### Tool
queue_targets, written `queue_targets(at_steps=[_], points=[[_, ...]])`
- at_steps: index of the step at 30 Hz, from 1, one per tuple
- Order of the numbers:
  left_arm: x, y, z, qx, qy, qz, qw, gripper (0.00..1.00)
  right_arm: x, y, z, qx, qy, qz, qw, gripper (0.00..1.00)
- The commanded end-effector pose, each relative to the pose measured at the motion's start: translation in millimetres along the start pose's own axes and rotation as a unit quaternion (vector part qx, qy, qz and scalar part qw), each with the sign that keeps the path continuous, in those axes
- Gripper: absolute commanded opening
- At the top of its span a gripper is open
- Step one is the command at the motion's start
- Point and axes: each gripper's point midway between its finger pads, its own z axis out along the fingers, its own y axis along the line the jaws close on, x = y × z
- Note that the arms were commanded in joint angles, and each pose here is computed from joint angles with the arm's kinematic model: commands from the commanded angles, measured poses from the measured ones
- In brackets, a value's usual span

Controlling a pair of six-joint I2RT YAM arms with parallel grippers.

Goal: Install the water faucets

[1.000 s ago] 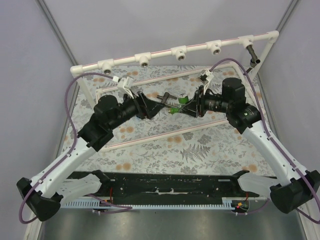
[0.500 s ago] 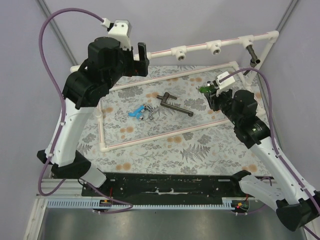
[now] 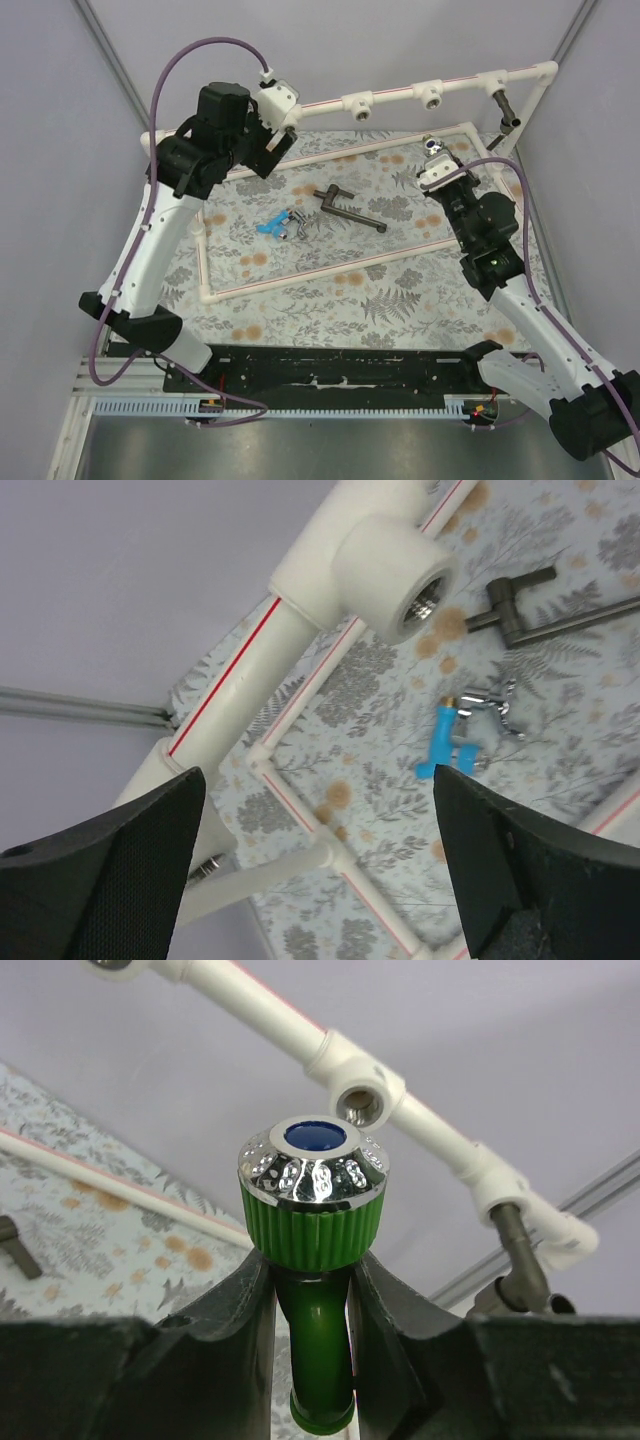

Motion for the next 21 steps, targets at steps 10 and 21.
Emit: queue_targets(at_steps=[10,21], points=[[3,43,34,-0.026,-0.074,0.193,0.978,0.92,-37,-24,-1,0.049,-0.092,-0.154,0.983,0.0],[-26,59,18,-0.109,-0.172,0.229,0.952,0.9,-39,-28,1,0.054,-0.085,-0.224,0.969,0.0]])
